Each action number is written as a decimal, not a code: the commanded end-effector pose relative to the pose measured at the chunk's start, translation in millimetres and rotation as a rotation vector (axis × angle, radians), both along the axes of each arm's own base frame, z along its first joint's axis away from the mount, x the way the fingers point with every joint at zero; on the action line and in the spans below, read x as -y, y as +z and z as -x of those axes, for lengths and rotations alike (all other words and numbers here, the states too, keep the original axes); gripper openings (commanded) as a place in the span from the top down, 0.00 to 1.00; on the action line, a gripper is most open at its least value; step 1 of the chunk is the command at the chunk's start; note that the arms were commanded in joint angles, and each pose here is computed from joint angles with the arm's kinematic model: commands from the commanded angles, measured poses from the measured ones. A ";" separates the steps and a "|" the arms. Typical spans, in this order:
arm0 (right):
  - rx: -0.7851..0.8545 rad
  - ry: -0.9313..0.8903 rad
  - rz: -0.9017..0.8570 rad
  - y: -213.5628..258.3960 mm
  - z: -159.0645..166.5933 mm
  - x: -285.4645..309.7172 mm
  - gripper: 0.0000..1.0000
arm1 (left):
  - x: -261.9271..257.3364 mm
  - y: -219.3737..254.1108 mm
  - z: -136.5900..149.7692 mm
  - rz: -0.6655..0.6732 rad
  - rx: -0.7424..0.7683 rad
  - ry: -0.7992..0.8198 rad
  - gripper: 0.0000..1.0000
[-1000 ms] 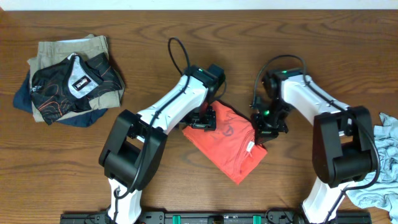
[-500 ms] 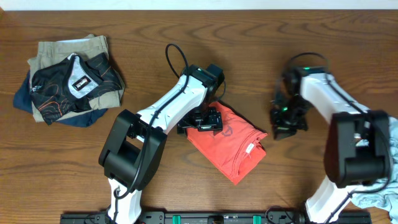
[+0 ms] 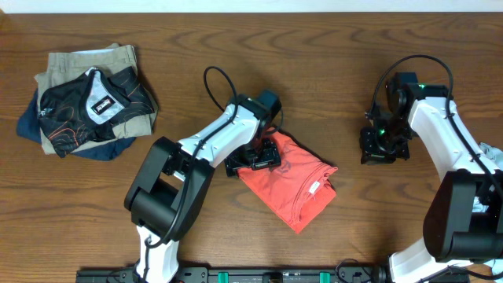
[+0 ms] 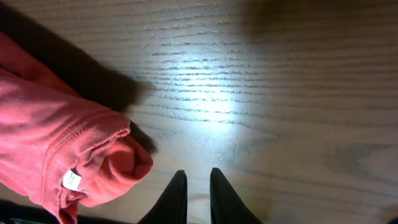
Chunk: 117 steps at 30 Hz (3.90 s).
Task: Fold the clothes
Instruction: 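Drag the folded red shirt leftward toward the clothes stack with the left gripper, then lift the red shirt with the left gripper onto the clothes stack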
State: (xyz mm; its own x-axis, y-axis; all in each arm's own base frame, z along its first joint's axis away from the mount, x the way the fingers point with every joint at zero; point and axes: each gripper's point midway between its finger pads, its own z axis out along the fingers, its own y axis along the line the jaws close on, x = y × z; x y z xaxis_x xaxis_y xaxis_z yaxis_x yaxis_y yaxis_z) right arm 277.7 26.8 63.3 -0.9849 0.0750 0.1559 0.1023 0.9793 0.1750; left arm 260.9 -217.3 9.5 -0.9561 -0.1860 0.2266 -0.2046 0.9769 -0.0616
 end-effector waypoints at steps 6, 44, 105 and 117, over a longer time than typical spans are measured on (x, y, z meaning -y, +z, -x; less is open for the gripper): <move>0.015 0.010 0.002 2.5 -2.0 3.0 0.87 | -21.9 -17.5 -14.4 -0.104 0.112 0.012 0.12; -0.008 0.003 0.002 3.3 3.2 2.6 0.86 | -94.1 91.0 -57.4 0.136 0.236 0.216 0.02; -0.027 -0.001 0.002 4.0 7.5 2.8 0.85 | -196.2 143.7 -176.3 0.060 0.843 0.171 0.94; -0.027 -0.001 0.002 4.0 7.5 2.8 0.85 | -218.7 217.5 -209.9 0.030 1.030 0.144 0.94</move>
State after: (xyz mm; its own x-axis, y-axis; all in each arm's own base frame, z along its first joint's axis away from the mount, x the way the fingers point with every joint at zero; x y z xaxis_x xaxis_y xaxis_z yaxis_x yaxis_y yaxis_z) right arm 268.5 26.8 64.8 -0.9785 0.0726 0.1929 0.1064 0.9795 0.1710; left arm 459.4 -6.5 184.0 -0.7239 -0.3709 -0.5817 -0.2075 0.9212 -0.3292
